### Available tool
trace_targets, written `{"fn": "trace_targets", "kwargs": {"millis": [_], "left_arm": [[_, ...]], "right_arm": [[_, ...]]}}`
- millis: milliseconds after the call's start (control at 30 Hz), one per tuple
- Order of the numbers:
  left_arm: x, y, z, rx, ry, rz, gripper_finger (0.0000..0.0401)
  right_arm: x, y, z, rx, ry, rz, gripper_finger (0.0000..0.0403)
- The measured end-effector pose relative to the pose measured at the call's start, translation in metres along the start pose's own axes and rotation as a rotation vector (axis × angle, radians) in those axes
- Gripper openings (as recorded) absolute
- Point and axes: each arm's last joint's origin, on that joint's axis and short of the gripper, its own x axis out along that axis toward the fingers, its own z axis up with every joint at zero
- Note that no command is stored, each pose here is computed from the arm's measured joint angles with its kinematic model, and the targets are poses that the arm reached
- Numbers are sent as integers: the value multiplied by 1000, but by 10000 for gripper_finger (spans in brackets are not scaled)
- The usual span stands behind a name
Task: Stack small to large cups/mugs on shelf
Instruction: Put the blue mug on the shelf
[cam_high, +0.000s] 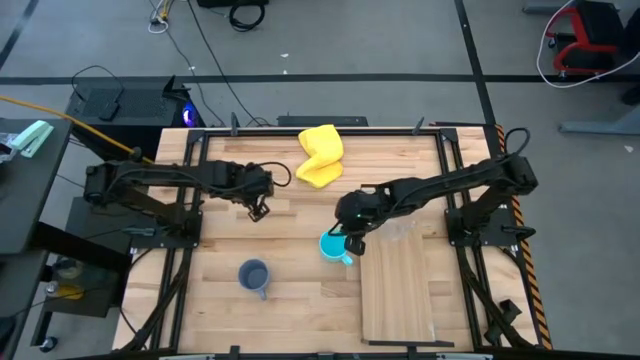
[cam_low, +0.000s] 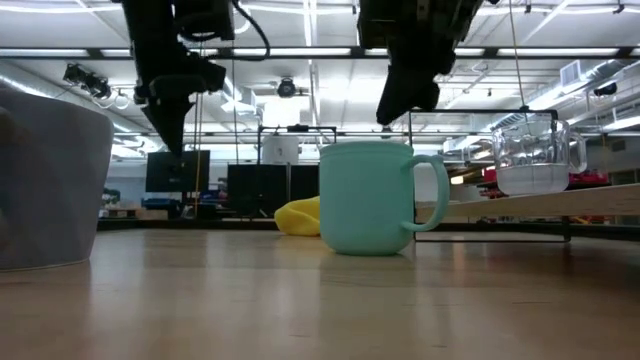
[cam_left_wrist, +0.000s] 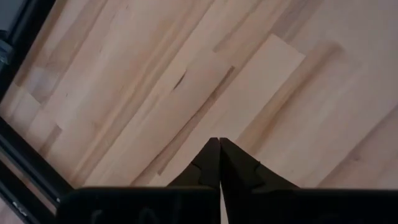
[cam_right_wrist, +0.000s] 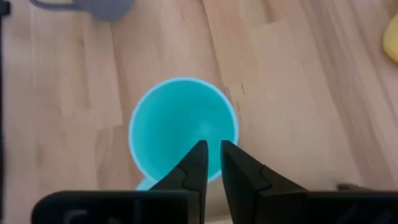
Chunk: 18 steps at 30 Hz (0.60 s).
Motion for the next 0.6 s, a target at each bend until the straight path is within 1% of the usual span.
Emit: {"fn": "trace_targets", "kwargs": {"millis": [67, 167, 367, 433, 600], "left_arm": [[5, 2, -1, -11, 6, 3, 8], [11, 4, -2, -20, 12, 1, 19], [14, 3, -1, -3, -11, -14, 34], [14, 3, 0, -2, -16, -17, 33], [14, 2, 1, -6, -26, -21, 18]], "right_arm": [[4, -1, 0, -22, 7, -4, 51], [9, -4, 1, -34, 21, -13, 51], [11, -9, 2, -23, 31, -27, 54], [11, -9, 2, -30, 29, -25, 64], [11, -9, 1, -46, 29, -37, 106]]}}
